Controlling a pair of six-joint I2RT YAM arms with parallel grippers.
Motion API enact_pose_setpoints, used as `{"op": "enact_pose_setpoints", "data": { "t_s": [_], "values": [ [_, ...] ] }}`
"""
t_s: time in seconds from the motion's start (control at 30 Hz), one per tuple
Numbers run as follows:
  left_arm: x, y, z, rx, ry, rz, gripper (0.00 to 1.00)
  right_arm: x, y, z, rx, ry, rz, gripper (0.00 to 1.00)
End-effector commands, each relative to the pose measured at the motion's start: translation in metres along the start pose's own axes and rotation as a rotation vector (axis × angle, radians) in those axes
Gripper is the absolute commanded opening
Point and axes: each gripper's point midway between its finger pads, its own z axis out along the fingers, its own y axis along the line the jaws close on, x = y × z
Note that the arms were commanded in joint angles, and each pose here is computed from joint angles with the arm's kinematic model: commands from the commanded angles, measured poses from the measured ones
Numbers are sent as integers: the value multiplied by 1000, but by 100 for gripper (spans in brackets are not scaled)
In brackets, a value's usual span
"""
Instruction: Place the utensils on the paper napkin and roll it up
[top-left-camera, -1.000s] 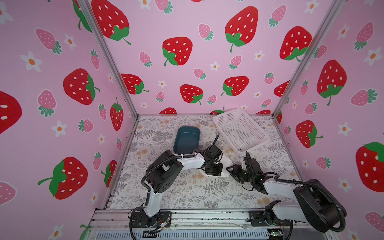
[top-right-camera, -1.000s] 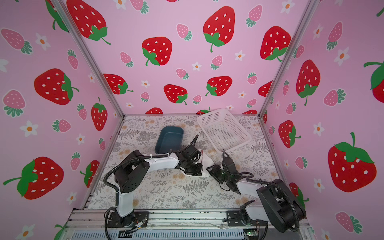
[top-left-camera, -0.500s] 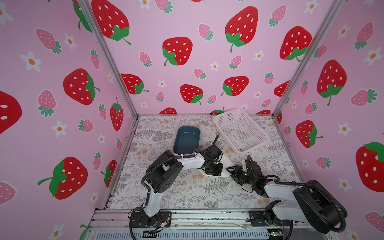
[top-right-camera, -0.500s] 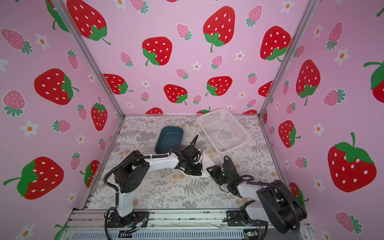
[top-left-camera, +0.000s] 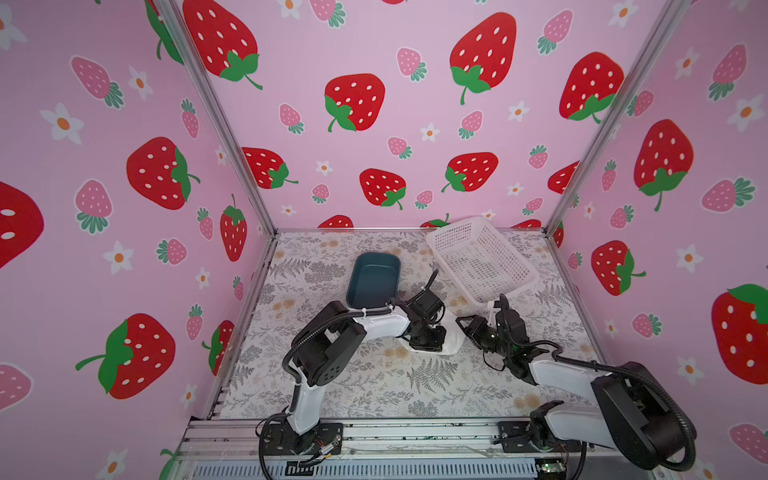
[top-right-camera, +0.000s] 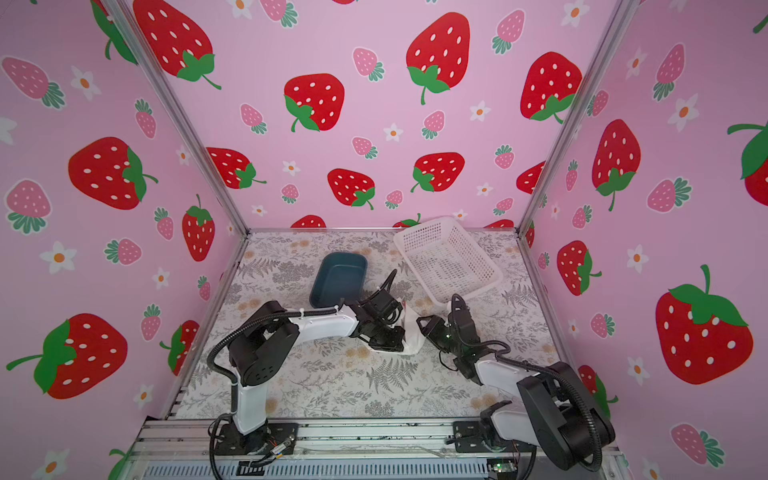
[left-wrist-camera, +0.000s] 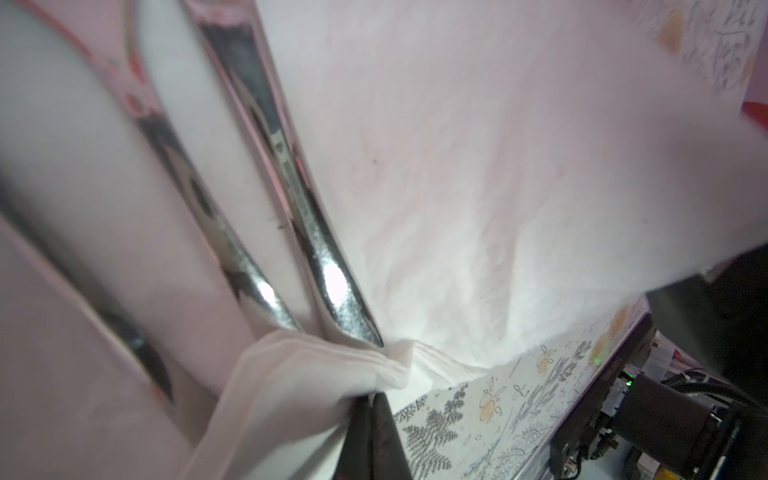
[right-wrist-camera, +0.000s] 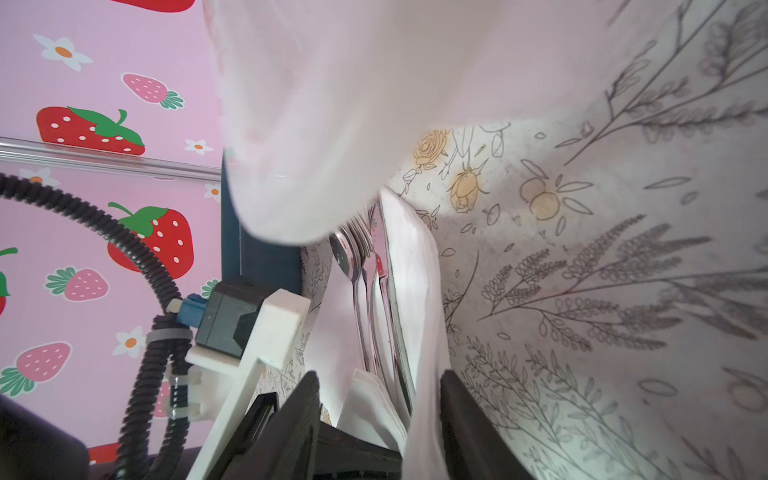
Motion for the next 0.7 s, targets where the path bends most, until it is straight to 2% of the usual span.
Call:
{"op": "enact_pose_setpoints", "data": {
  "t_s": [0.0, 0.27, 0.67],
  "values": [
    [-3, -5, 0, 8, -8, 13, 0, 1, -10, 3, 55, 15, -30, 49],
    [-5, -9, -2, 21, -14, 20, 0, 18, -23, 5, 86, 90, -68, 46],
    [-8, -21, -5, 69, -19, 49, 0, 22, -21, 7, 91, 108, -85, 24]
  ]
}}
